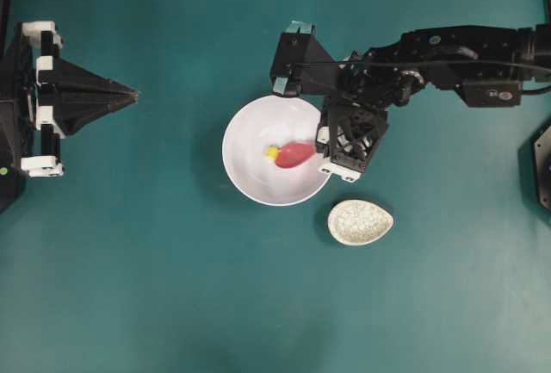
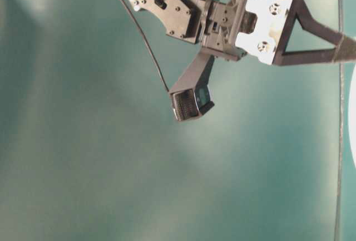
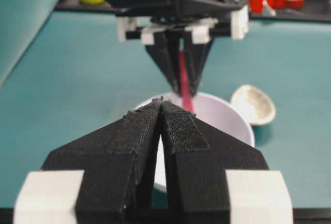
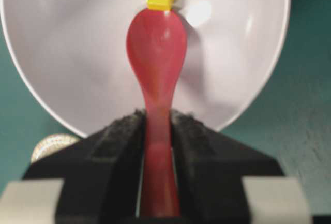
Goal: Scoop the yellow hexagonal prism block from the bowl with a spoon using the right arm.
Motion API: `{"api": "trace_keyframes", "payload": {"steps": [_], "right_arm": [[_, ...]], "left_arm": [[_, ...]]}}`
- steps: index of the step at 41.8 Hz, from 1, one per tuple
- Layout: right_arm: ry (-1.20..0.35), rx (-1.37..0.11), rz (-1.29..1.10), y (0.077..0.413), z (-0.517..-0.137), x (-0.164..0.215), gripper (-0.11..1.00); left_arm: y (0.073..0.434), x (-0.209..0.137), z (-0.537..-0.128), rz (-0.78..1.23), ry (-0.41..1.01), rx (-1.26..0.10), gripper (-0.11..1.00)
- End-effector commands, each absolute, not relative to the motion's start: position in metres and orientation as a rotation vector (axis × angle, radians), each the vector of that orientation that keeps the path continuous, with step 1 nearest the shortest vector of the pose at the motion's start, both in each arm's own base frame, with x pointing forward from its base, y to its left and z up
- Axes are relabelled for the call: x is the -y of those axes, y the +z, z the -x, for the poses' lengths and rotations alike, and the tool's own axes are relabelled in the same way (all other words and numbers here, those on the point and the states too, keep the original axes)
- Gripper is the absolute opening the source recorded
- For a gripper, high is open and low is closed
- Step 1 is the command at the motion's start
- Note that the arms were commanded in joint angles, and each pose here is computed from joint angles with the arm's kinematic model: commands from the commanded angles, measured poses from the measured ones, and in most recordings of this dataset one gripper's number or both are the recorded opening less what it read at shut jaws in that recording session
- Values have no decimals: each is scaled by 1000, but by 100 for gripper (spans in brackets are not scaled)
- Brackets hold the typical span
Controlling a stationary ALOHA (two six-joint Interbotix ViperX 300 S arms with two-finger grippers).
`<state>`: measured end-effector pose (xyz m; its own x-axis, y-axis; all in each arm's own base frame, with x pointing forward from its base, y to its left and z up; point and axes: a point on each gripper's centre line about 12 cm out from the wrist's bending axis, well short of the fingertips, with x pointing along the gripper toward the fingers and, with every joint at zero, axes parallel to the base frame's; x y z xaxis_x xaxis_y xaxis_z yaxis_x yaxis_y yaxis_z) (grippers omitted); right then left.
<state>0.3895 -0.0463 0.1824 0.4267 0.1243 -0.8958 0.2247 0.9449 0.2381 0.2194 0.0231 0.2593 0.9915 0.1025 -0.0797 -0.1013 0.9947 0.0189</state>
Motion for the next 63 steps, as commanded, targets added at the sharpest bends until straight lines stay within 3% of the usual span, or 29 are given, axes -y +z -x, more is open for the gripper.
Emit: {"api": "trace_keyframes", "payload": {"steps": [1,39,63], "right_arm": [[-64,-1075,-331,196,-396,48,21],[-107,-914,-272,205,-411,58,21],[-107,-841,-264,227,-406,57,21]], "left_arm": [[267,-24,-222,-19,103,-64,1],[264,-24,-222,-17,105,-85,1],[264,-24,-222,-17,105,-87,1]]}}
